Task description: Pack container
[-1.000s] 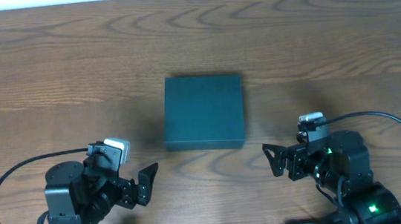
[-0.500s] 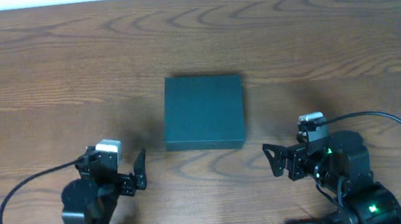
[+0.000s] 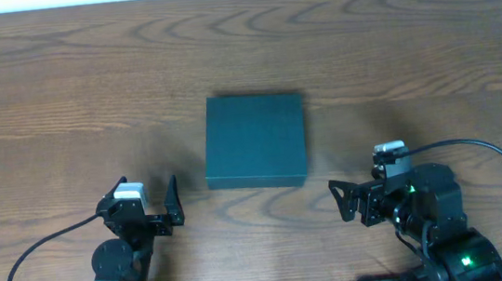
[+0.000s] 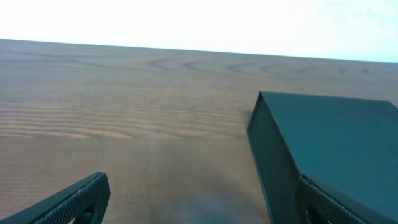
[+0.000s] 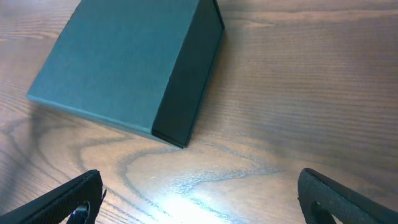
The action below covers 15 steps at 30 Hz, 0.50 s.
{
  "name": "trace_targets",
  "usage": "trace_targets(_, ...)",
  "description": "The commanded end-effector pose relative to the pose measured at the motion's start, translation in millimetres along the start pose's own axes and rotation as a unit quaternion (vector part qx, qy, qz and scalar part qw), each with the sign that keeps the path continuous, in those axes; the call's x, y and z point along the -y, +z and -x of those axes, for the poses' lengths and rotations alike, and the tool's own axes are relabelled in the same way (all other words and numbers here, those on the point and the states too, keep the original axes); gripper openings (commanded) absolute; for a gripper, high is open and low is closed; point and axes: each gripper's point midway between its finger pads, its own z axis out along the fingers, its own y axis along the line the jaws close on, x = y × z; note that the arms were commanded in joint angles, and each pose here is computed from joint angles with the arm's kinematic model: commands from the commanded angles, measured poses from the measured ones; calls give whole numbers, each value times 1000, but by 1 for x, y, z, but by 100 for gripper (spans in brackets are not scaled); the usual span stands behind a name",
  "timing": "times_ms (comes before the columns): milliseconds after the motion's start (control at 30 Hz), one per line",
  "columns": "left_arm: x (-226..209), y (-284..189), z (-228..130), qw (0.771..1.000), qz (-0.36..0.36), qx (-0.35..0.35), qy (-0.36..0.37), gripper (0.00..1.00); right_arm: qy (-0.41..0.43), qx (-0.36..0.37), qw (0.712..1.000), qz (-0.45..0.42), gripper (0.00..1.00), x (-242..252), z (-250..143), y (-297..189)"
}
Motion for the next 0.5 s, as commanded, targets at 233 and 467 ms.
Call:
trace_targets(233,-7,-2,0,1000,18,25,-2,96,1,4,1000,2,99,-2,2,-1)
trace_targets(467,-7,-2,0,1000,17,25,-2,96,1,4,1000,2,99,-2,2,-1)
